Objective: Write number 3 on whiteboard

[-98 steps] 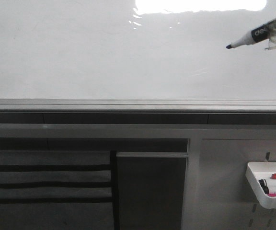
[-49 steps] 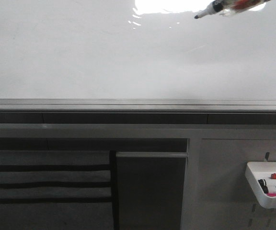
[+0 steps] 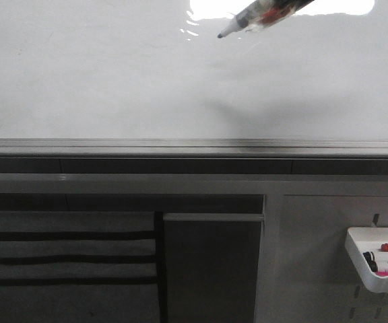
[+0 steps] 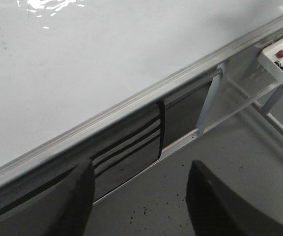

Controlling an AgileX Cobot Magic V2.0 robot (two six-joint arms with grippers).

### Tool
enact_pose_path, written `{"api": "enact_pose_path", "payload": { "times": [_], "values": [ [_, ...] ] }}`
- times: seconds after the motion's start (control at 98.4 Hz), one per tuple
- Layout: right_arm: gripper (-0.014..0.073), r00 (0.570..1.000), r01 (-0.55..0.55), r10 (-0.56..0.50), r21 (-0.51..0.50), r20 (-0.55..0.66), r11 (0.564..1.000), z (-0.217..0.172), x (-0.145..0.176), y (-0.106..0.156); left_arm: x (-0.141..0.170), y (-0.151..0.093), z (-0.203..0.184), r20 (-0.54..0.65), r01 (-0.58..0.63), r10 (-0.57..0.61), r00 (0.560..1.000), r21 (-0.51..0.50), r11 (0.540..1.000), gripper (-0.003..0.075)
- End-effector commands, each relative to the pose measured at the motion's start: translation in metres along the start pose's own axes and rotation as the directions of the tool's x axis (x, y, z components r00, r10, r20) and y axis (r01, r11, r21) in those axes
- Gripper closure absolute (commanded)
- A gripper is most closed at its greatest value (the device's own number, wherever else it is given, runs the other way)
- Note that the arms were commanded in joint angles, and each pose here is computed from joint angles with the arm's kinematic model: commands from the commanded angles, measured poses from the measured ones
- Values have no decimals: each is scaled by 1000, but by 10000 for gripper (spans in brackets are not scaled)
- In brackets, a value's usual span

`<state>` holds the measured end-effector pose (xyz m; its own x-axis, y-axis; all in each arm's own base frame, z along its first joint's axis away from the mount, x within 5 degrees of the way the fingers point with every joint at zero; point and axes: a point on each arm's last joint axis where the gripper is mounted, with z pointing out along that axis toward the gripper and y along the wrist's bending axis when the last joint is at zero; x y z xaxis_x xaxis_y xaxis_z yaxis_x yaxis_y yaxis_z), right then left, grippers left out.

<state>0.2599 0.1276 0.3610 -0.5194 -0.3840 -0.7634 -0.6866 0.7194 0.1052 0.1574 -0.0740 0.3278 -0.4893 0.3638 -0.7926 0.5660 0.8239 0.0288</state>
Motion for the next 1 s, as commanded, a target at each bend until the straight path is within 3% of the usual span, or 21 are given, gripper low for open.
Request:
{"api": "enact_pose_path", "payload": {
  "times": [0.0, 0.305, 0.508, 0.732, 0.854, 0.986],
  "values": [
    [608, 998, 23, -23, 12, 66, 1000, -8, -21, 0, -12, 2, -8, 96, 24, -22, 995, -19, 1000, 332],
    [608, 992, 79, -88, 101, 90, 992, 22, -32, -12, -12, 2, -8, 96, 24, -22, 995, -19, 1000, 332],
    [608, 988, 86, -106, 167, 113, 982, 16, -34, -21, -12, 2, -8, 96, 24, -22, 995, -19, 1000, 332],
    [608, 996, 83, -84, 137, 8, 987, 26, -9, -21, -12, 2, -8, 96, 24, -22, 995, -19, 1000, 332],
    [608, 995, 98, -101, 128, 17, 987, 50, -4, -12, -12, 2, -8, 96, 24, -22, 995, -19, 1000, 332],
    [608, 997, 70, -76, 147, 34, 987, 49, -5, -16, -12, 2, -8, 96, 24, -22, 995, -19, 1000, 332]
  ]
}}
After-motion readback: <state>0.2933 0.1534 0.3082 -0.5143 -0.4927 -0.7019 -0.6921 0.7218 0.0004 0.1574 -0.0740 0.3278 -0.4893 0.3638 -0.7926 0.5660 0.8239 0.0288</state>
